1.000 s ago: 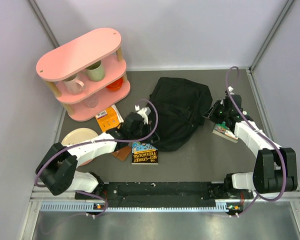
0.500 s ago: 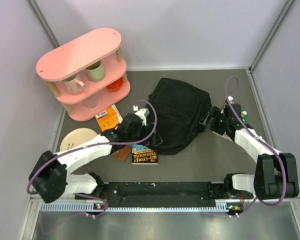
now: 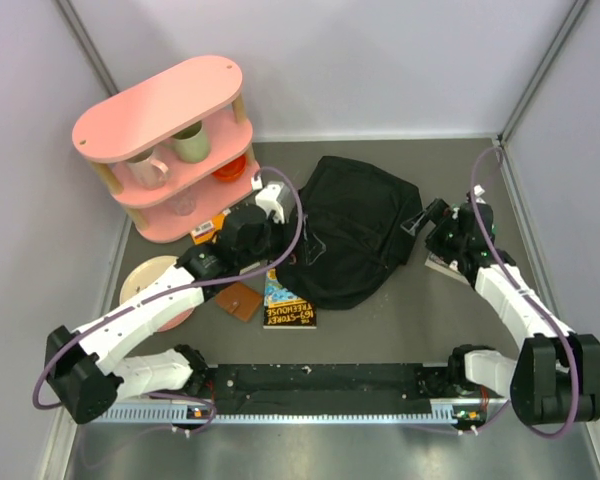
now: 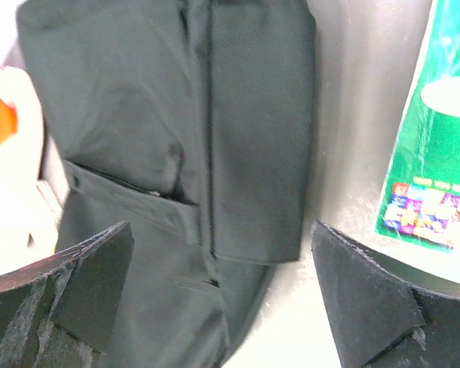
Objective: Pack the student bag
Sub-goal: Adjust the student bag at the center of the board, then unzip the student bag at the center of the board.
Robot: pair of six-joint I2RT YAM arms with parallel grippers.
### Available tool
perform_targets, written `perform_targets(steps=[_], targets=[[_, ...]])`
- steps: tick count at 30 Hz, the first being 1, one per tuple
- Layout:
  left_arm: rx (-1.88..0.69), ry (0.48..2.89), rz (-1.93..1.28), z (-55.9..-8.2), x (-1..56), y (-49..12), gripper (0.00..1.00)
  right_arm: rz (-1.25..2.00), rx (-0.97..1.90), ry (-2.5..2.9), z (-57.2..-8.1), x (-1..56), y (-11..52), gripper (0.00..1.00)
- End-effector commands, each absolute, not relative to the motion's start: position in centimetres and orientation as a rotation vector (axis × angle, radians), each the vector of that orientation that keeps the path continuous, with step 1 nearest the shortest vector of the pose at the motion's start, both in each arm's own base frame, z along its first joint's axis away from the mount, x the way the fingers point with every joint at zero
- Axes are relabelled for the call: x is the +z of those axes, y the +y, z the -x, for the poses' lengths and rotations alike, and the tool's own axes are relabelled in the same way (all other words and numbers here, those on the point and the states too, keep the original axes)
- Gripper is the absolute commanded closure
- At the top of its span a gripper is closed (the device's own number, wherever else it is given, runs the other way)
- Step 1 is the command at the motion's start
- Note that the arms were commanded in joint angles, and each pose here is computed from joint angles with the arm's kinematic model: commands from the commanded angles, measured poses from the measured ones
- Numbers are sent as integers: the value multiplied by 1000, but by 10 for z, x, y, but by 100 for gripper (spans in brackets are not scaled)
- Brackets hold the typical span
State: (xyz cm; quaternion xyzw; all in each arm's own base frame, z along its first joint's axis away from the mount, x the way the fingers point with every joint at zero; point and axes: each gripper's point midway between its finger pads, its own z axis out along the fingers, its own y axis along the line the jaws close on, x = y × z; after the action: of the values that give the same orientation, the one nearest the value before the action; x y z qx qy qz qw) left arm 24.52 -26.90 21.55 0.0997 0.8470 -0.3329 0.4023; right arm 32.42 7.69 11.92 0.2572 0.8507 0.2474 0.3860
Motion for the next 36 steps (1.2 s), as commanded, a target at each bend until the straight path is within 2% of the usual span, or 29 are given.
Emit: perform_targets(steps=[1, 3, 5, 7, 8, 11, 12, 16, 21, 24, 36], targets=[[-788, 1804, -249, -283, 310, -270, 1, -679, 647, 1937, -352, 197, 65, 1], [-782, 1757, -209, -292, 319, -269, 1, -754, 594, 1900, -354, 205, 53, 1], [-938, 1786, -71, -293, 323, -275, 1, -754, 637, 1882, -347, 211, 57, 1], [-1067, 1793, -70, -289, 323, -284, 3, -825, 712, 1860, -339, 193, 63, 1], [-1142, 1741, -92, -285, 332, -291, 4, -778, 791, 1815, -340, 201, 72, 1], [-1236, 1844, -139, -275, 292, -312, 10, -775, 832, 1883, -323, 168, 81, 1], [-1226, 1866, -148, -277, 297, -320, 11, -788, 814, 1910, -320, 158, 79, 1], [-1065, 2135, -216, -273, 230, -360, 12, -792, 767, 1963, -315, 136, 76, 1], [-1094, 2243, -196, -259, 181, -394, 14, -753, 797, 1968, -316, 136, 82, 1], [-1133, 2257, -218, -258, 155, -411, 18, -746, 831, 1963, -316, 137, 86, 1], [-1223, 2266, -192, -273, 125, -446, 34, -746, 846, 1988, -319, 130, 89, 4]])
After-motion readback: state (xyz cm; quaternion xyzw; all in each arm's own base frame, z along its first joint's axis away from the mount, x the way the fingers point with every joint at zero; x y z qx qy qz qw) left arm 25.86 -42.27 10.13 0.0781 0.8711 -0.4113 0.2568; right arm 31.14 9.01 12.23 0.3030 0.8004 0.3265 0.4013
